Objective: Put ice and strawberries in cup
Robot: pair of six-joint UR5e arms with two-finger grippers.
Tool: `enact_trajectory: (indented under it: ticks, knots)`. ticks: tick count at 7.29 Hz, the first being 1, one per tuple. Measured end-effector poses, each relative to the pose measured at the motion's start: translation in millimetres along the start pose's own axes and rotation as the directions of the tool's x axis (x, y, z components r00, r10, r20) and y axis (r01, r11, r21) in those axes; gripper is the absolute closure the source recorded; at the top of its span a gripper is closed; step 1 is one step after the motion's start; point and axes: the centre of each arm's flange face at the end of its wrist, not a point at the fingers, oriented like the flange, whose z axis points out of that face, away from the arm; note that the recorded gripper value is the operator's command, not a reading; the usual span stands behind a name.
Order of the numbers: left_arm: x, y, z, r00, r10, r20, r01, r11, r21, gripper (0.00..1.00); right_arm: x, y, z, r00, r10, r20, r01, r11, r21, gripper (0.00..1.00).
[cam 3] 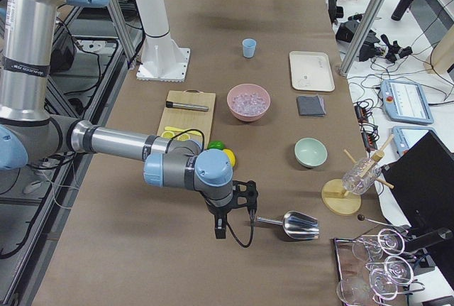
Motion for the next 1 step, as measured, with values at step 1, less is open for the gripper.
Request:
enact_trajectory:
  ticks: [1]
  knots:
    - [-0.3,1.3,0.9,1.0,-0.001,-0.001,0.001,1.0,-0.002,0.02,-3.9,-2.5,0.0,1.0,0.009,0.005,-0.009,1.0,-0.005,0.0]
